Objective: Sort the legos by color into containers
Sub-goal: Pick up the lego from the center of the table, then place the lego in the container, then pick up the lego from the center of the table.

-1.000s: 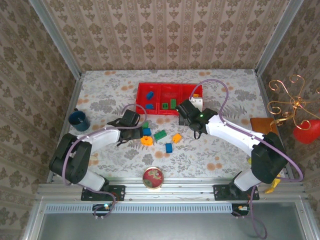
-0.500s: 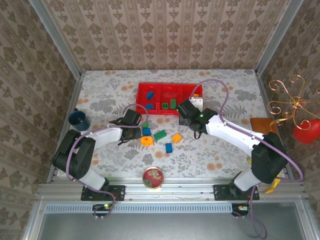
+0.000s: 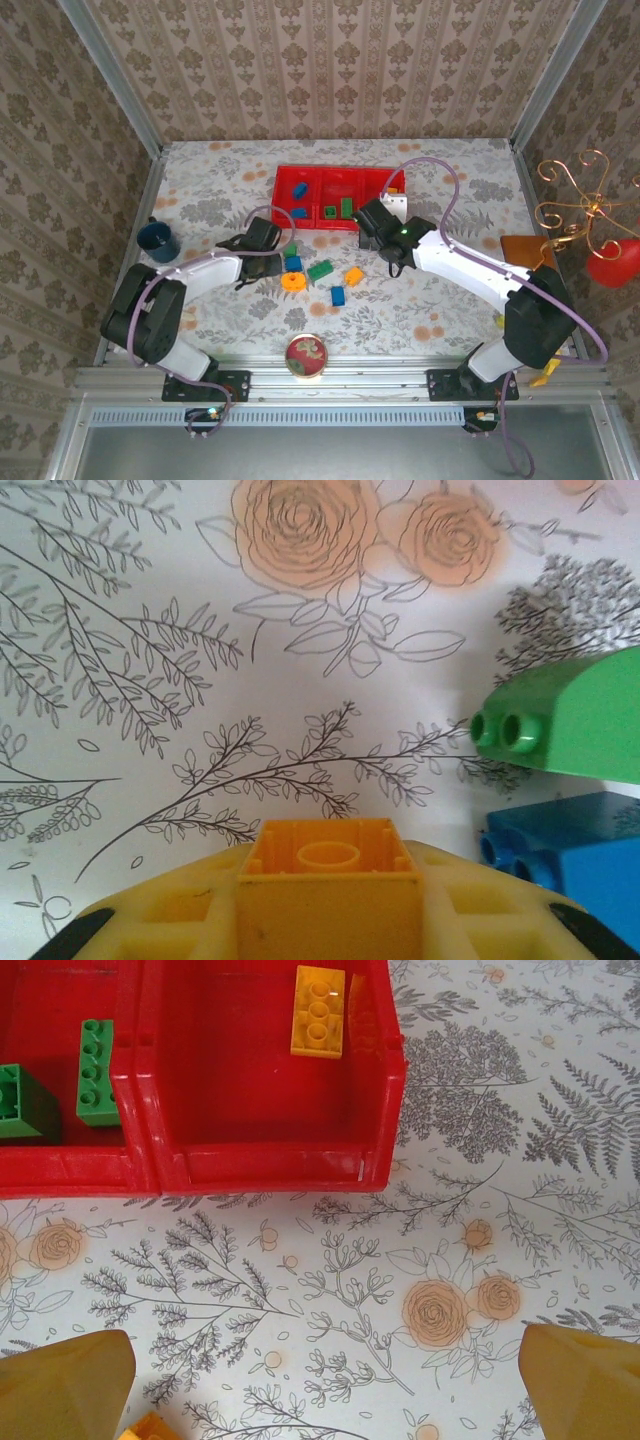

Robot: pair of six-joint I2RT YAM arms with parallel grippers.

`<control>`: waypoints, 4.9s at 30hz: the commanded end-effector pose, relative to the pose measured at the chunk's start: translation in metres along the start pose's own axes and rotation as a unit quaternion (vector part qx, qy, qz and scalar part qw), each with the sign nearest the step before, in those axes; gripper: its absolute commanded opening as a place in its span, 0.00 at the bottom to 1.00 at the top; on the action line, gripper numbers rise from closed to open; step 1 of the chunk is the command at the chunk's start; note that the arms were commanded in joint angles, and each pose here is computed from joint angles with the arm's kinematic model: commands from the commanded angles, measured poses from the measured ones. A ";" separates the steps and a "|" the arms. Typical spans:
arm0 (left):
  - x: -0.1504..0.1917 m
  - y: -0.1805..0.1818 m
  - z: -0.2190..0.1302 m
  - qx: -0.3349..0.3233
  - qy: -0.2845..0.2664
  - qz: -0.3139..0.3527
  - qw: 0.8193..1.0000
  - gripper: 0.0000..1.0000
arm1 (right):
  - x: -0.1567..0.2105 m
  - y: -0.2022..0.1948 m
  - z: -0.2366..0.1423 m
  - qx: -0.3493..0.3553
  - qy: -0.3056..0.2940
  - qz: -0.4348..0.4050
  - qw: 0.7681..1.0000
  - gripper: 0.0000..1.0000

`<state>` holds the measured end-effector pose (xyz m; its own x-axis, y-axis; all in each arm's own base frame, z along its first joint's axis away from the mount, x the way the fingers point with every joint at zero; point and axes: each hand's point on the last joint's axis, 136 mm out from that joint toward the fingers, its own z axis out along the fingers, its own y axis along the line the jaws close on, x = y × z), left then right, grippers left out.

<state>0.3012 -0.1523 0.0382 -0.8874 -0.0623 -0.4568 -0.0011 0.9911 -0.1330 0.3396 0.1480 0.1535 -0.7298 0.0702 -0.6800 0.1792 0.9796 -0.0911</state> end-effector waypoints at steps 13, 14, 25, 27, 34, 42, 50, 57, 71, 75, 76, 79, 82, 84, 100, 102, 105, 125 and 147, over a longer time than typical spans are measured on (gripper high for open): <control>-0.068 -0.041 -0.065 0.076 -0.100 0.033 0.992 0.17 | -0.006 -0.038 -0.014 0.054 -0.035 0.058 0.996 1.00; -0.075 -0.048 -0.069 0.085 -0.107 0.037 0.990 0.17 | -0.005 -0.042 -0.014 0.056 -0.036 0.066 0.996 1.00; -0.132 -0.161 -0.090 0.199 -0.164 0.104 0.960 0.17 | 0.008 -0.090 -0.028 0.068 -0.057 0.148 0.985 1.00; -0.138 -0.185 -0.091 0.218 -0.172 0.120 0.953 0.16 | 0.012 -0.100 -0.030 0.071 -0.061 0.165 0.982 1.00; -0.152 -0.257 -0.082 0.251 -0.186 0.185 0.932 0.16 | 0.025 -0.123 -0.033 0.074 -0.066 0.201 0.975 1.00; -0.167 -0.303 -0.055 0.268 -0.189 0.228 0.917 0.17 | 0.030 -0.125 -0.033 0.068 -0.066 0.202 0.975 1.00; -0.170 -0.323 -0.019 0.259 -0.166 0.257 0.916 0.22 | 0.031 -0.117 -0.026 0.065 -0.051 0.188 0.979 1.00; -0.171 -0.324 0.002 0.241 -0.154 0.262 0.922 0.31 | 0.030 -0.109 -0.021 0.055 -0.042 0.172 0.983 1.00; -0.186 -0.320 -0.011 0.224 -0.173 0.258 0.924 0.54 | 0.034 -0.092 -0.006 0.045 -0.017 0.135 0.990 1.00; -0.192 -0.317 -0.028 0.221 -0.184 0.255 0.923 0.61 | 0.035 -0.090 -0.004 0.042 -0.014 0.132 0.990 1.00; -0.194 -0.316 -0.033 0.222 -0.188 0.253 0.923 0.62 | 0.035 -0.089 -0.004 0.040 -0.014 0.132 0.990 1.00; -0.201 -0.314 -0.052 0.226 -0.205 0.246 0.920 0.68 | 0.033 -0.087 -0.005 0.033 -0.014 0.131 0.991 1.00; -0.206 -0.309 -0.071 0.230 -0.224 0.241 0.916 0.75 | 0.032 -0.082 -0.006 0.018 -0.016 0.131 0.991 1.00; -0.209 -0.304 -0.085 0.229 -0.238 0.238 0.913 0.80 | 0.033 -0.080 -0.006 0.012 -0.013 0.126 0.992 1.00; -0.214 -0.184 -0.158 0.184 -0.324 0.125 0.919 1.00 | 0.027 -0.038 -0.012 -0.042 -0.001 0.105 0.994 1.00; -0.210 -0.159 -0.160 0.171 -0.328 0.103 0.923 1.00 | 0.031 -0.032 -0.010 -0.046 0.009 0.106 0.993 1.00; -0.199 -0.117 -0.161 0.148 -0.332 0.066 0.929 1.00 | 0.037 -0.018 -0.009 -0.055 0.024 0.097 0.993 1.00; -0.118 0.030 -0.133 0.058 -0.275 -0.059 0.958 1.00 | 0.070 0.050 0.007 -0.086 0.093 0.033 0.991 1.00; -0.106 0.049 -0.113 0.058 -0.244 -0.094 0.963 1.00 | 0.091 0.073 0.020 -0.080 0.141 -0.006 0.987 1.00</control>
<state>0.3448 -0.0856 0.1870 -0.5365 -0.2935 -0.7912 -0.0486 0.9468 -0.3182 0.3025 0.2184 0.0711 -0.8769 0.1008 -0.4700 0.0868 0.9949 0.0514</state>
